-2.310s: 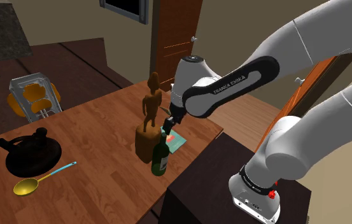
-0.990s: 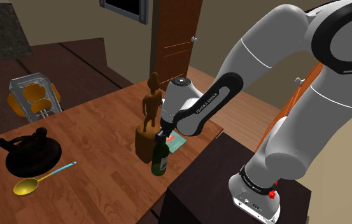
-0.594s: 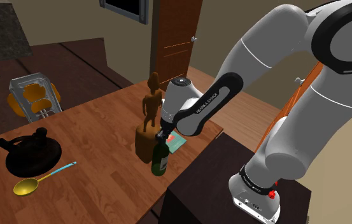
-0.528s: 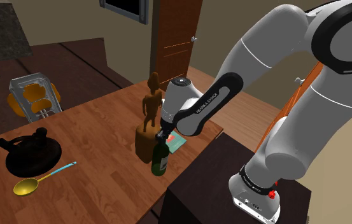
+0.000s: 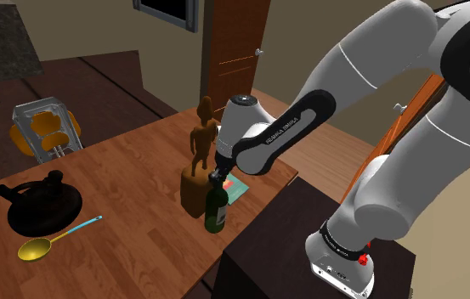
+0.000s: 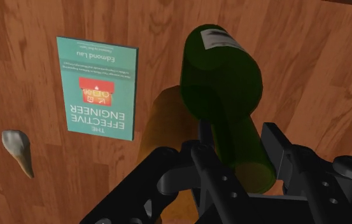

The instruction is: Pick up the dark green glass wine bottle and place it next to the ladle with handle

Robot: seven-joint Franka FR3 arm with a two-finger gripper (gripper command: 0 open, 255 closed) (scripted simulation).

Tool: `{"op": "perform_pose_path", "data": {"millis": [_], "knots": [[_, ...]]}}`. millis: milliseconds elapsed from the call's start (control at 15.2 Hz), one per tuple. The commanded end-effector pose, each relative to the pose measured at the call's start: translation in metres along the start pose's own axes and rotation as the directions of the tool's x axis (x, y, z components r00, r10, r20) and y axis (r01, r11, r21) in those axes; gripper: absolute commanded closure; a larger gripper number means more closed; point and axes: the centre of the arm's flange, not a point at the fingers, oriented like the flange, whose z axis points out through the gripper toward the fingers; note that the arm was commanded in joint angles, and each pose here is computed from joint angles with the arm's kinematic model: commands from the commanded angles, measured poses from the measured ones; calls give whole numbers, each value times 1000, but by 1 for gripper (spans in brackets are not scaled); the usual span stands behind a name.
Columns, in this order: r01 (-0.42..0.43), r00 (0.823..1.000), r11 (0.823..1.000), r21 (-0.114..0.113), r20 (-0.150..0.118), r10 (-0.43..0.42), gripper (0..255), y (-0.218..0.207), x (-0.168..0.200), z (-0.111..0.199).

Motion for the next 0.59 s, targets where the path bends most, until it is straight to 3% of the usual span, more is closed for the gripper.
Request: {"op": "perform_pose_path", "data": {"millis": [0, 528], "knots": [[0, 1000, 1000, 0, 0, 0, 255, 0, 2, -11], [0, 1000, 1000, 0, 0, 0, 255, 0, 6, -53]]}}
